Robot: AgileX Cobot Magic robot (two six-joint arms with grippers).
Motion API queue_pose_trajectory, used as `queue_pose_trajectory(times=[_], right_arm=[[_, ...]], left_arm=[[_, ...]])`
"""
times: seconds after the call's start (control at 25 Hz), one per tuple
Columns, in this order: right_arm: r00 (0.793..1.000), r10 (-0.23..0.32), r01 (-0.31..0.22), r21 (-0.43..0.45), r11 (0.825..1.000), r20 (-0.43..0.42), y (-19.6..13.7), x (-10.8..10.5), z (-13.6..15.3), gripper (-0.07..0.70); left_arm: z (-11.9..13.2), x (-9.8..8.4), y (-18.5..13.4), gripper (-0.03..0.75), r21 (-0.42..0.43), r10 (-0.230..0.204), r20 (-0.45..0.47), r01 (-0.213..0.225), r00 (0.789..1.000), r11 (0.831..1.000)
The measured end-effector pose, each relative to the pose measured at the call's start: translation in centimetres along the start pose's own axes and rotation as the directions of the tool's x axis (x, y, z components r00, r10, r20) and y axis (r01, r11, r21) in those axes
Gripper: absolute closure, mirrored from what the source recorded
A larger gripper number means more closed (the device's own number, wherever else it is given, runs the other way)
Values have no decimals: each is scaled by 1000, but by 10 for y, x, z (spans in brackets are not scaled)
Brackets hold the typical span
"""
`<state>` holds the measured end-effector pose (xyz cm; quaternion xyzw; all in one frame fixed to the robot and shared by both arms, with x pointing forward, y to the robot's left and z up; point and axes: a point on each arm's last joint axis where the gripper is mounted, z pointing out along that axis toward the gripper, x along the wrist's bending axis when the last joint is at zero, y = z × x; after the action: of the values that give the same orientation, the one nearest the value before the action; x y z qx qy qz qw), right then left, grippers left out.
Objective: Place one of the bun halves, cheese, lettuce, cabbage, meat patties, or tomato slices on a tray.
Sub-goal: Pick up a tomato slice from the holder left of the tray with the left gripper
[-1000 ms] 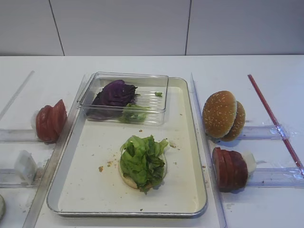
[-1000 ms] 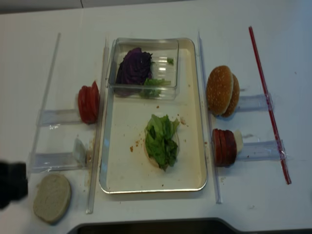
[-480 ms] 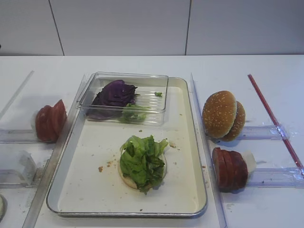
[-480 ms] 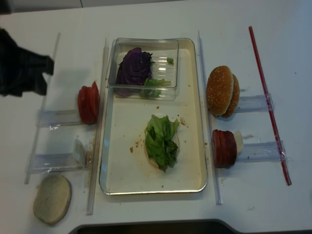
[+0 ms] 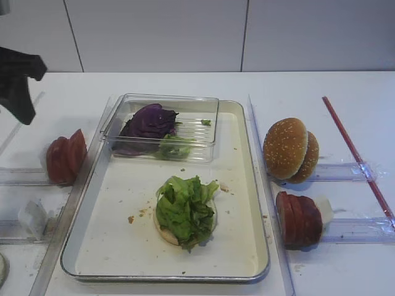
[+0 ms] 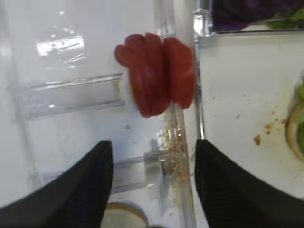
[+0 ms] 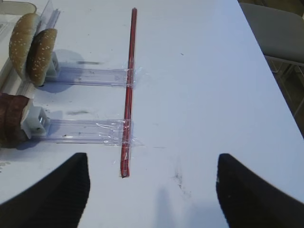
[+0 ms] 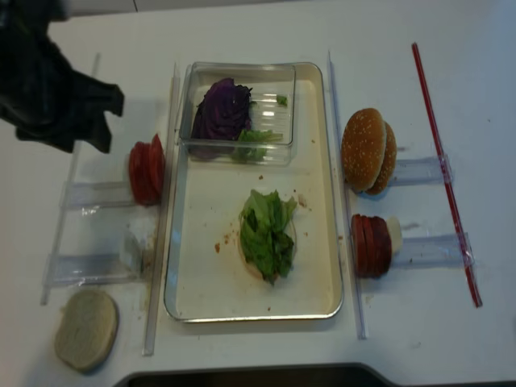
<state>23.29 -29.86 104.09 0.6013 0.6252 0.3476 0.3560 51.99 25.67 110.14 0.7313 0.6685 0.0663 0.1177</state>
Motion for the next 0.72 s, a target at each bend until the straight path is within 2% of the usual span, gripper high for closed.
queue_pose_trajectory(times=[0.16, 0.32, 0.72], right_arm=[[1000, 0, 0, 0, 1000, 0, 0, 0, 0, 67], [1000, 0, 0, 0, 1000, 0, 0, 0, 0, 67], [1000, 0, 0, 0, 1000, 0, 0, 0, 0, 67]], left_arm=[[13, -25, 22, 358, 15, 46, 21, -47, 999, 999], [32, -40, 38, 358, 46, 58, 29, -59, 998, 997], [77, -45, 57, 358, 136, 53, 17, -55, 998, 989]])
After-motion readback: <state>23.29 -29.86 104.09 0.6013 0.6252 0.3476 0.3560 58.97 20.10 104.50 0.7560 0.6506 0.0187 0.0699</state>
